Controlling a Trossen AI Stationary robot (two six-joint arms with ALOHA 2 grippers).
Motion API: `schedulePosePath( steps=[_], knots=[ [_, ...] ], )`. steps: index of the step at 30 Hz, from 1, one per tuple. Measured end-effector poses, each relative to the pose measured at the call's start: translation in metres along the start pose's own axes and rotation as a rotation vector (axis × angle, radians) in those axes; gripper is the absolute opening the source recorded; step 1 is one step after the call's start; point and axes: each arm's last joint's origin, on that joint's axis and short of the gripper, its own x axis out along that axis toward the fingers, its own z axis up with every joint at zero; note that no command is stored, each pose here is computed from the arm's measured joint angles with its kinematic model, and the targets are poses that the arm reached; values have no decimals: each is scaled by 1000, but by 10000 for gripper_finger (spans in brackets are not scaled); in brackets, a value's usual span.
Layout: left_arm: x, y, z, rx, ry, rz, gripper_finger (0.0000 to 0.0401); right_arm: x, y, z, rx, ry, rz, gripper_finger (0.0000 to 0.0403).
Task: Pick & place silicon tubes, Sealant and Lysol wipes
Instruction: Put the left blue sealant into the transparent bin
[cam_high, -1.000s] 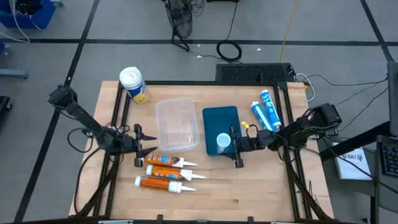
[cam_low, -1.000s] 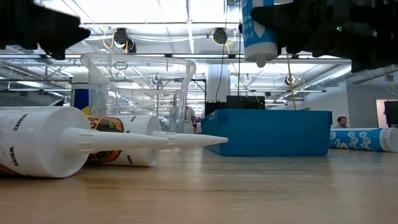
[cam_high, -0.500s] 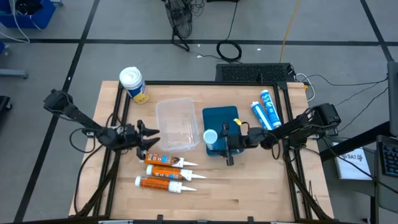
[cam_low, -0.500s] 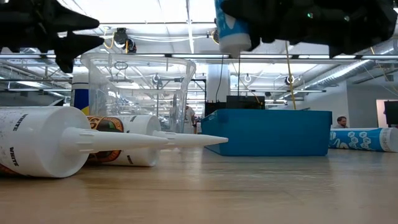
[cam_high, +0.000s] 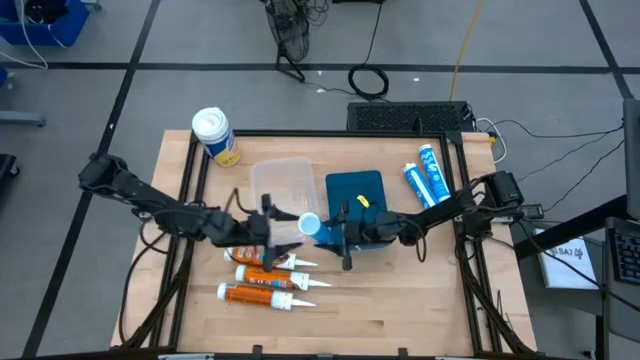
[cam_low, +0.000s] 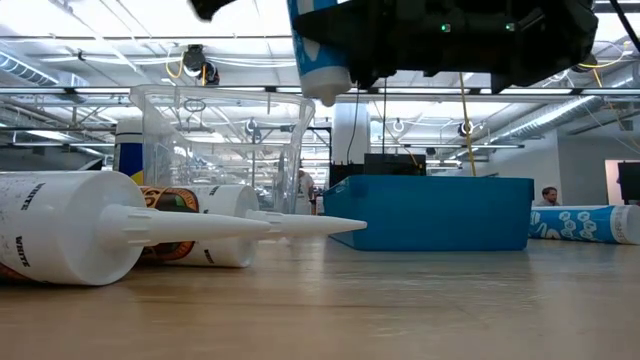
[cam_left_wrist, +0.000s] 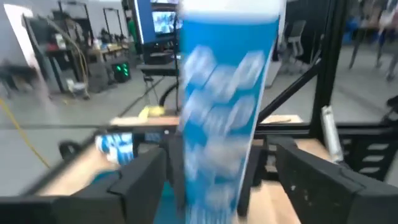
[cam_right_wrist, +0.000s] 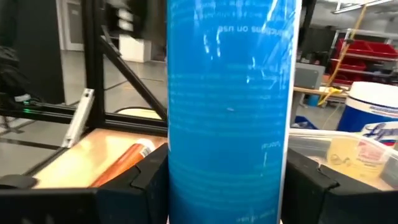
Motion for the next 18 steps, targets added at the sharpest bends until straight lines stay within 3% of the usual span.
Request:
schedulePosePath(
  steps=[6,15,18],
  knots=[
    [20,-8,22,71,2,9,323,1,1,3,0,-20,6,205],
    [52,13,12,4,-84,16,323,1,2,2,21,-6,5,205],
    [52,15,14,30,-105,16,294,1,2,0,38,11,6,205]
  ],
)
